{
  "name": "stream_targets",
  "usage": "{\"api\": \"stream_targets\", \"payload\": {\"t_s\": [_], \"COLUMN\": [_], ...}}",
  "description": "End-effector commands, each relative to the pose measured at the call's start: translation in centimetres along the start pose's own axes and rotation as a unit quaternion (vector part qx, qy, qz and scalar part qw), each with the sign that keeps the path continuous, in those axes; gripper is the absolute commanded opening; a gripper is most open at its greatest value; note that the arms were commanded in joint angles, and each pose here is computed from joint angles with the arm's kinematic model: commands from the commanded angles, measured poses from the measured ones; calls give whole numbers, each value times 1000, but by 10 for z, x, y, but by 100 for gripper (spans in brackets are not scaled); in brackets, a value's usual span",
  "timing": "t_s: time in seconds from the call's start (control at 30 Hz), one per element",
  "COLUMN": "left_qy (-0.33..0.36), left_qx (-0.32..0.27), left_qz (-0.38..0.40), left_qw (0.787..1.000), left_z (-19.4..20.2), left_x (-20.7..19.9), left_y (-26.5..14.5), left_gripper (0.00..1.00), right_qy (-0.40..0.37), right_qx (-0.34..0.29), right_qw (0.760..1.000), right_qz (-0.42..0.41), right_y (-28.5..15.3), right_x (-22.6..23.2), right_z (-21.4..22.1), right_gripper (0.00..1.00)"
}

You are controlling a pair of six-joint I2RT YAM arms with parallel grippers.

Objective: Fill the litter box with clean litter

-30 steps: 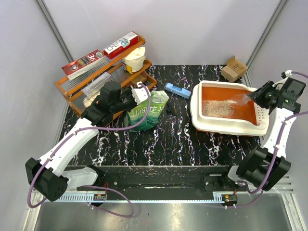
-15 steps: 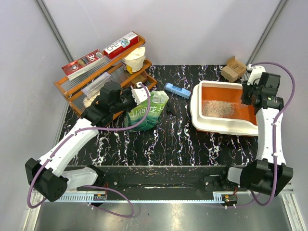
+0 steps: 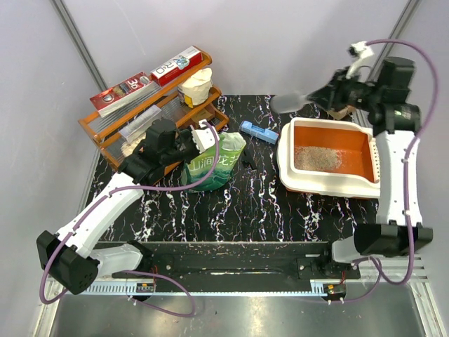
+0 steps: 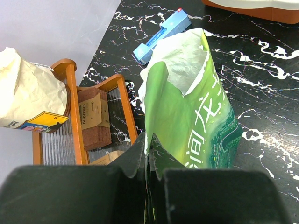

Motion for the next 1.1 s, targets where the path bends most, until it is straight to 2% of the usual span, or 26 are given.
{"api": "stream_targets", "payload": {"t_s": [0.0, 0.03, 0.17, 0.43, 0.57, 0.67, 0.8, 0.83, 0.93, 1.07], "left_qy": [26, 26, 25, 27, 26, 24, 23, 23, 24, 22], "left_qx": [-70, -72, -73, -81, -82, -82, -85, -85, -87, -91], "left_qz": [-49, -50, -52, -53, -56, -55, -54, -53, -56, -54], "left_qw": [996, 996, 996, 995, 995, 995, 995, 995, 994, 994], "left_z": [-27, -28, -27, -31, -31, -31, -32, -32, -32, -33], "left_x": [16, 16, 16, 17, 17, 17, 16, 16, 17, 15], "left_y": [-15, -16, -17, -20, -21, -22, -23, -23, -24, -24], "left_gripper": [4, 4, 4, 5, 4, 5, 5, 4, 5, 5], "right_qy": [57, 60, 57, -1, -49, -48, -15, 3, 35, 20], "right_qx": [62, 82, 107, 169, 208, 244, 264, 267, 300, 334], "right_qw": [979, 971, 958, 955, 947, 949, 963, 963, 953, 942], "right_qz": [-187, -218, -258, -243, -242, -192, -47, -32, 10, 37], "right_y": [42, 58, 80, 130, 155, 176, 189, 187, 187, 194], "right_x": [38, 51, 66, 74, 95, 116, 131, 142, 144, 138], "right_z": [17, 23, 31, 60, 69, 78, 89, 91, 103, 130], "right_gripper": [0, 0, 0, 0, 0, 0, 0, 0, 0, 0]}}
Point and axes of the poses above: each gripper's point midway between its finger pads, its own y axis out along the fingers, its own x axis along the line the jaws close on, z = x × y, the point moved 10 cm from there along -y, back along the fingers, and after that the axes turned 3 degrees about y, right-handed, at the moved point
